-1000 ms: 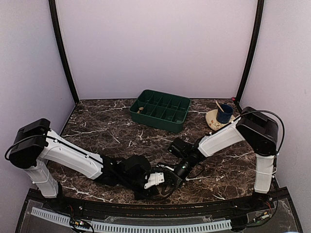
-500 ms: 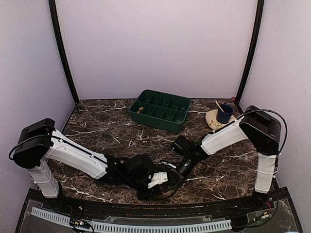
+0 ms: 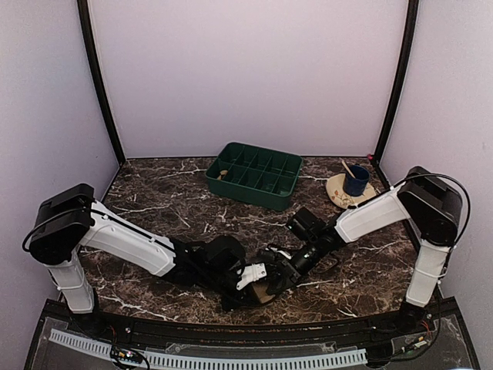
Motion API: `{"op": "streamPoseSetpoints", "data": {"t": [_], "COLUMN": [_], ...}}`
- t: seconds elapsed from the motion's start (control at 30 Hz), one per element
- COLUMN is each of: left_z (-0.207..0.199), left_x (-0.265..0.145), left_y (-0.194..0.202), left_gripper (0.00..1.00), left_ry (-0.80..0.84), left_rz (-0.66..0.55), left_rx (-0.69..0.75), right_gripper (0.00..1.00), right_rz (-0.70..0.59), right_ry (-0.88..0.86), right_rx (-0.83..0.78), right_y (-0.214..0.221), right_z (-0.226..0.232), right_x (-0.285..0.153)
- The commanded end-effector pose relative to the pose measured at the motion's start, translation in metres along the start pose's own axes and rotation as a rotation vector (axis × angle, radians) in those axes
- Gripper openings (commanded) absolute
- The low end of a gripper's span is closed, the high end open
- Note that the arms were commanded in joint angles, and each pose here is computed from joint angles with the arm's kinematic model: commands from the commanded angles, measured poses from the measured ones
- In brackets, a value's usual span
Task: Roll the socks
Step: Roll the sock at the center of the board.
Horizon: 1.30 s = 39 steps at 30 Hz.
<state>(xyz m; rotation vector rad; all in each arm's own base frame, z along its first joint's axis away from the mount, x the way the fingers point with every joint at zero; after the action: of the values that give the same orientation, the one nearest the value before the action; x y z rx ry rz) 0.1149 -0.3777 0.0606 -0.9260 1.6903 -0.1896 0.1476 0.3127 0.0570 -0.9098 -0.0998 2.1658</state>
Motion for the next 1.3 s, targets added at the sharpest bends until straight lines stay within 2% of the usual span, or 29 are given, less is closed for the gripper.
{"op": "streamPoseSetpoints", "data": {"t": [0.0,0.47,0.73,1.07,1.27], "left_z": [0.024,0.034,0.040,0.051,0.058], "left_x": [0.007,0.005,0.008,0.007,0.004], "left_y": [0.048,0.049,0.049,0.048,0.045], "left_gripper": [0.00,0.00,0.00,0.00,0.00], "left_ry": [-0.035,0.082,0.151,0.253,0.307], "left_rz": [0.206,0.243,0.288,0.332,0.338], "left_rx": [-0.126,-0.244,-0.308,-0.402,-0.439], "right_gripper": [0.30,0.33,0.35,0.36,0.40], "right_rz": [-0.047,-0.204,-0.381,-0.286,-0.208], "right_ry": [0.121,0.442,0.654,0.883,0.961], "right_rx": [0.007,-0.028,-0.152,-0.486,-0.653], "right_y": [0.000,0.002,0.004,0.014,0.017], "right_z": [-0.015,-0.024,0.003,0.056,0.080], "right_x": [-0.012,-0.049,-0.085,-0.048,-0.025]}}
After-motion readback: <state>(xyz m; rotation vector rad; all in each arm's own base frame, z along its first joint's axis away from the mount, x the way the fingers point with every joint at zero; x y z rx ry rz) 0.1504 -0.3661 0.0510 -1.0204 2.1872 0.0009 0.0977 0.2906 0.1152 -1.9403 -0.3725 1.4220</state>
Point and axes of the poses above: each gripper's point midway between its finger pads, its own x axis out along the fingers, its own z axis along the line the jaws close on, y = z × x, the point moved 5 cm from there along -x, back along the fingers, and after that the axes turned 14 degrees about -x, right-handed, at the moved point
